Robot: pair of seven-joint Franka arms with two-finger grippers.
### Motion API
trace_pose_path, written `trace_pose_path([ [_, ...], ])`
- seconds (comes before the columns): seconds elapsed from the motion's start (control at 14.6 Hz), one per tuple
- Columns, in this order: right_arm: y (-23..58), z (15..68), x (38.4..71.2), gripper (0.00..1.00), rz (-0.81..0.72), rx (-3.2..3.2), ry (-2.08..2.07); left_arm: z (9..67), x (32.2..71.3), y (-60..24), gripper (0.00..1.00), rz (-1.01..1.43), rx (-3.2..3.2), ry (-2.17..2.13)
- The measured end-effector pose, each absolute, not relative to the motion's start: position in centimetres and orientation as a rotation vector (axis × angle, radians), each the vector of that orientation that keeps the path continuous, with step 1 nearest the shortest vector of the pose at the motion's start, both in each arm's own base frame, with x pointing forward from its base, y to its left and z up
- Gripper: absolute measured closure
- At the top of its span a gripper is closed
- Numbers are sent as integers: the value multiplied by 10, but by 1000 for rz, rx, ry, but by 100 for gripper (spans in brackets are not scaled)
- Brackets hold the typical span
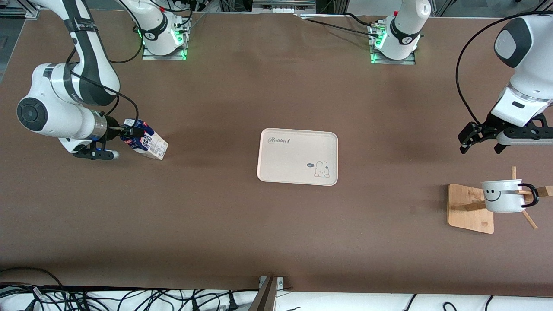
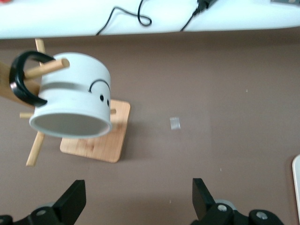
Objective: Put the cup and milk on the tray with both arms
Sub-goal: 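Hold the carton with the right gripper while the left gripper reaches the mug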
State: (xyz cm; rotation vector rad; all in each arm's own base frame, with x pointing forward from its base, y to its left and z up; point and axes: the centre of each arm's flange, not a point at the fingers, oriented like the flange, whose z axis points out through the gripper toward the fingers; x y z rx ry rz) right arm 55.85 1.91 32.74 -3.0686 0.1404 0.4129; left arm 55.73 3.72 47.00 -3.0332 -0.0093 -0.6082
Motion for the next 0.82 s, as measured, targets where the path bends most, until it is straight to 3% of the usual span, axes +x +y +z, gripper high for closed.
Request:
trace_pose_path([
  [0.07,19,327,559,6,411,-3069,141,462,555,39,0,-671,-3019,-12],
  [0.34,19,328,559,53,407,-3068,142,430,541,46,0,-845,-2969,-25],
  [0.41,19,328,559,59,407,-3067,143,428,541,47,0,-885,-2956,-26],
  [0.82,20,328,559,59,405,-3067,143,400,552,66,0,-1105,-2850,-44],
])
